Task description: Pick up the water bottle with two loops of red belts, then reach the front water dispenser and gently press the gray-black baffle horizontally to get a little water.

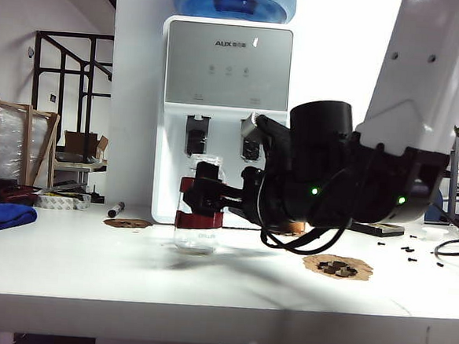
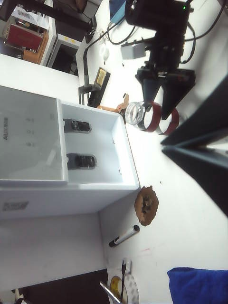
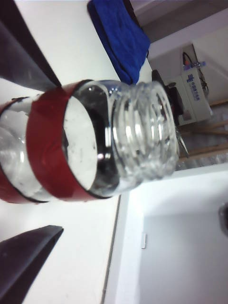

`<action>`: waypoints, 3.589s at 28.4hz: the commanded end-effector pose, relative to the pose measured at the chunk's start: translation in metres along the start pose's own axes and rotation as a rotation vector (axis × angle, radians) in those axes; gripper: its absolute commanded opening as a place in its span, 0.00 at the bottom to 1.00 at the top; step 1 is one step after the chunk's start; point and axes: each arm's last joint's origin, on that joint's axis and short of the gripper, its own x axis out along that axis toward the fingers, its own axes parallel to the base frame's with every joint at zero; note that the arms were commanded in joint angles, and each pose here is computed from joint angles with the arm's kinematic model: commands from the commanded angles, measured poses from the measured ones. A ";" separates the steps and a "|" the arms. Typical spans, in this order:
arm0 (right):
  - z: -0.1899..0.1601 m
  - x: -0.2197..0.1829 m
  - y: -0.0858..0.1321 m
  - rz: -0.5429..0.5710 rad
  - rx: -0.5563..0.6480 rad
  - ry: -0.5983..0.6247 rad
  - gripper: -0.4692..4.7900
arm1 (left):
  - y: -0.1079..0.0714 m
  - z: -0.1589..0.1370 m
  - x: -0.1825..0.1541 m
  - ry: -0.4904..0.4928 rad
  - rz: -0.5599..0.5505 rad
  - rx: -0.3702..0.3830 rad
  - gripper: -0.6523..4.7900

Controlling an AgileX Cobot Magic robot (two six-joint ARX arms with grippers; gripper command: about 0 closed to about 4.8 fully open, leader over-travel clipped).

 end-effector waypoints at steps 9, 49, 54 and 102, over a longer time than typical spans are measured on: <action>0.013 0.025 0.000 0.106 -0.004 -0.001 1.00 | 0.000 0.002 0.000 -0.010 -0.004 0.002 0.11; 0.082 0.030 -0.021 -0.431 -0.202 -0.068 0.09 | 0.000 0.002 0.000 -0.010 -0.004 0.002 0.11; 0.087 0.047 -0.042 -0.404 -0.191 -0.043 0.09 | 0.000 0.002 0.000 -0.007 -0.004 0.000 0.11; 0.109 0.097 -0.091 -0.382 -0.238 -0.100 0.09 | -0.001 0.002 -0.001 -0.007 -0.004 0.001 0.11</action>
